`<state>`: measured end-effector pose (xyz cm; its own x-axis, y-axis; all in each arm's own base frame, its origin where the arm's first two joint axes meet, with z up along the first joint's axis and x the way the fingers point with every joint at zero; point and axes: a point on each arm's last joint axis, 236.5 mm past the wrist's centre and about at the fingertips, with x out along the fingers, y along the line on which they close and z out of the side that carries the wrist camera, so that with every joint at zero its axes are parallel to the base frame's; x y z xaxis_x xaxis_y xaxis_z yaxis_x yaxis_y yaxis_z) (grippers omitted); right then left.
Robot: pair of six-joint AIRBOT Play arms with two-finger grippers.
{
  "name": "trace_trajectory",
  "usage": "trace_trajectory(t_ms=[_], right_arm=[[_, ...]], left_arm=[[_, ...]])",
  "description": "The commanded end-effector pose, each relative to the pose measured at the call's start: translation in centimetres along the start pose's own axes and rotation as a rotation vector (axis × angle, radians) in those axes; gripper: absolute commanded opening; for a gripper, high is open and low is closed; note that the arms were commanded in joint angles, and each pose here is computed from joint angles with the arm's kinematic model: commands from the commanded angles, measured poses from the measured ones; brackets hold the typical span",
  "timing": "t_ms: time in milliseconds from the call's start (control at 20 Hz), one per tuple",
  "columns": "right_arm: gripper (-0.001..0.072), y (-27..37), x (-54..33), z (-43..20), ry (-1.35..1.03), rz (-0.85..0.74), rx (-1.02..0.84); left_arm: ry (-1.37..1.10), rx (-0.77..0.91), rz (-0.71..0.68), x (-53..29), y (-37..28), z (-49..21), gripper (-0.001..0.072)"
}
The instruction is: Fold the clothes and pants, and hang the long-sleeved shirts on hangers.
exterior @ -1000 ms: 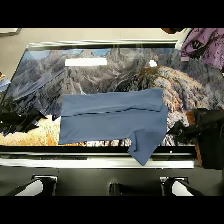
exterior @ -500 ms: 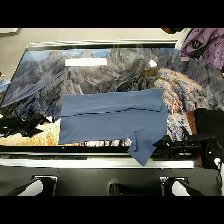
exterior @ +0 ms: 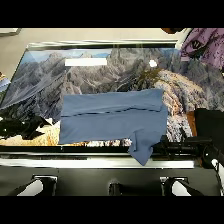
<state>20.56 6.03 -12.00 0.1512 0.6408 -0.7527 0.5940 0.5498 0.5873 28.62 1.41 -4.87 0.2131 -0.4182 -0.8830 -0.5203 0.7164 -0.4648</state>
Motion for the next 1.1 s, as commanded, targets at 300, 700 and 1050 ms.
trace_trajectory(t_ms=[300,700,1050], right_arm=[[0.0031,2.1,-2.0,-0.6,-0.057,0.026,-0.111],[0.0030,2.5,-2.3,-1.0,-0.051,0.033,-0.120],[0.0029,5.9,-6.0,2.0,-0.129,0.038,-0.207]], left_arm=[[0.173,0.037,-0.059,4.5,2.0,-5.7,0.0674],[0.236,0.047,-0.081,7.4,0.1,-6.7,0.0406],[0.169,0.085,-0.130,5.0,-2.5,-5.0,0.0015]])
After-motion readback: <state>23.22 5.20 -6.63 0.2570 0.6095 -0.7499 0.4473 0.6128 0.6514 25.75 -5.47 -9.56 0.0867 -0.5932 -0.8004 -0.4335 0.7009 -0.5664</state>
